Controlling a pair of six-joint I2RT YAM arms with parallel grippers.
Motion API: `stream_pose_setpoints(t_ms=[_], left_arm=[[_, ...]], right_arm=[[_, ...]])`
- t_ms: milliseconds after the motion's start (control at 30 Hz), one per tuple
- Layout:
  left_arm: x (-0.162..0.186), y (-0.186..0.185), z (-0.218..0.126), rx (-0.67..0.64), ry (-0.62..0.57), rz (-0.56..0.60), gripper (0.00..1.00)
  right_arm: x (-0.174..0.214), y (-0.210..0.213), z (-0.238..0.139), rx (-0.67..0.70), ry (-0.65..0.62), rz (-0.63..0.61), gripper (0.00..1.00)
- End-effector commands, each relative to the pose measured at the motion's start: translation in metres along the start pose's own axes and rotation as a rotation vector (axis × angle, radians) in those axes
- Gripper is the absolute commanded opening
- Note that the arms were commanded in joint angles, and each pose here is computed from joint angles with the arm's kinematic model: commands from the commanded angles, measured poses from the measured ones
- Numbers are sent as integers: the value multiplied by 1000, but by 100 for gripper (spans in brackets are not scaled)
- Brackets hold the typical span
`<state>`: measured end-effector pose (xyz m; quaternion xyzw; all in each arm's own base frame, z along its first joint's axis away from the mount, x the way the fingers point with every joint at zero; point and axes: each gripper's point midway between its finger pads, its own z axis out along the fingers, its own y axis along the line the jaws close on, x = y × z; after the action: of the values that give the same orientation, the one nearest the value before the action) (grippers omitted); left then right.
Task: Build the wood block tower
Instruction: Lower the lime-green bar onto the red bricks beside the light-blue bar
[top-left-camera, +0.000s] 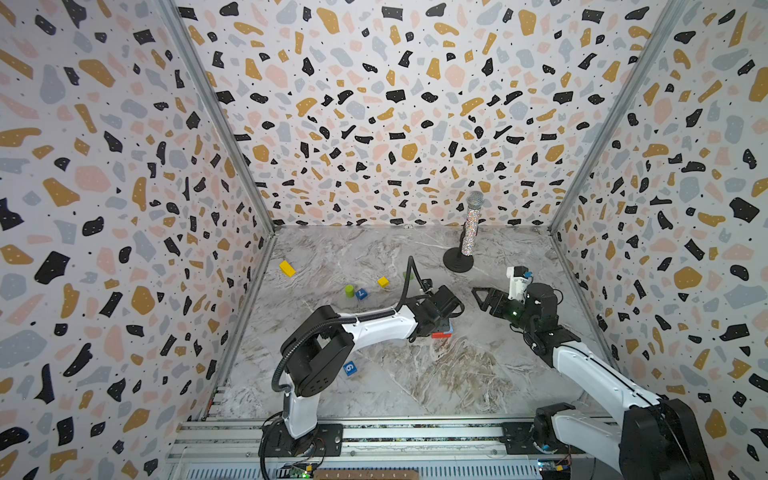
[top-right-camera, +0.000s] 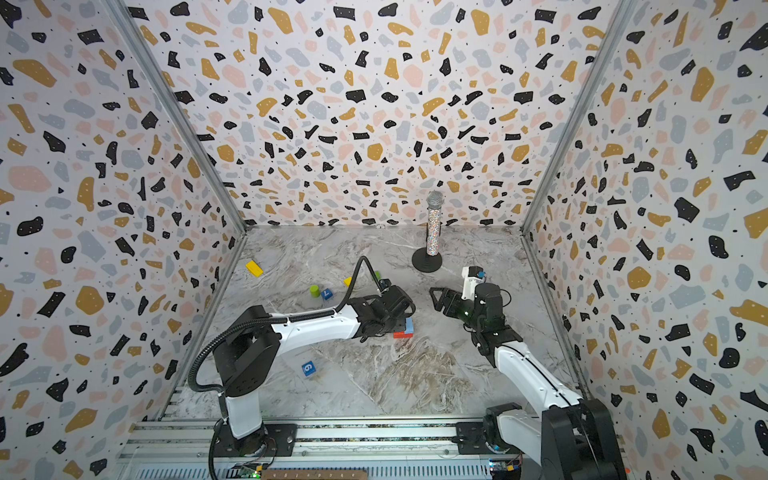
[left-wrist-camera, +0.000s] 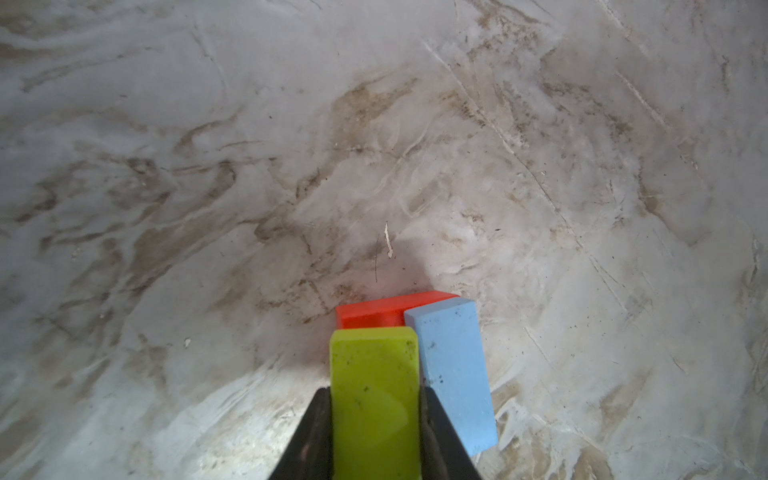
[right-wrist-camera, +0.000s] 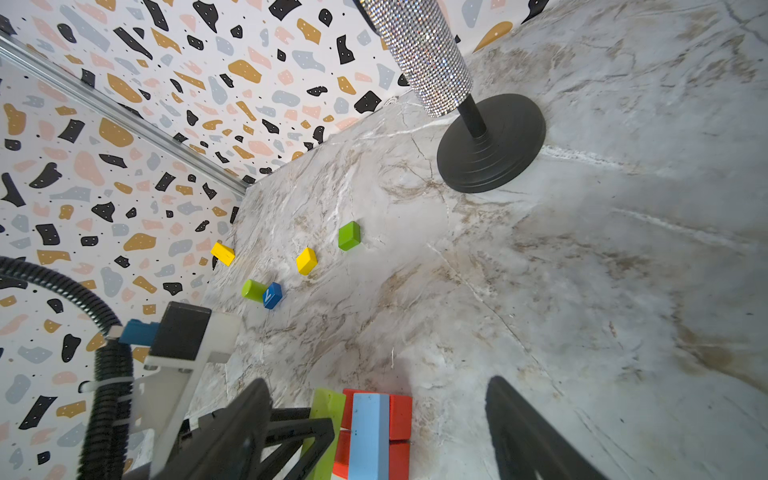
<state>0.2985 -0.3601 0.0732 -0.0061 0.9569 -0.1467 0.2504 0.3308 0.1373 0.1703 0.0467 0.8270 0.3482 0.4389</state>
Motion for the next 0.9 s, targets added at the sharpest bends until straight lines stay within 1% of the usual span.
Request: stream_pose_setpoints(t_ms=[0, 400, 500, 733, 867], left_arm=[[-7, -13, -2, 30, -16, -8, 29], [-7, -14, 2, 22, -12, -6, 31], [-8, -15, 1, 24, -16, -6, 35], [-10, -14, -2, 18, -22, -5, 47], [-12, -13, -7, 17, -29, -6, 52]], right_arm=[[-3, 2, -3, -3, -14, -8, 83], [-2, 2, -3, -5, -11, -8, 83], [-2, 2, -3, -5, -11, -7, 83], [-2, 2, -2, -7, -10, -8, 83], [-3, 2, -3, -7, -14, -9, 83]])
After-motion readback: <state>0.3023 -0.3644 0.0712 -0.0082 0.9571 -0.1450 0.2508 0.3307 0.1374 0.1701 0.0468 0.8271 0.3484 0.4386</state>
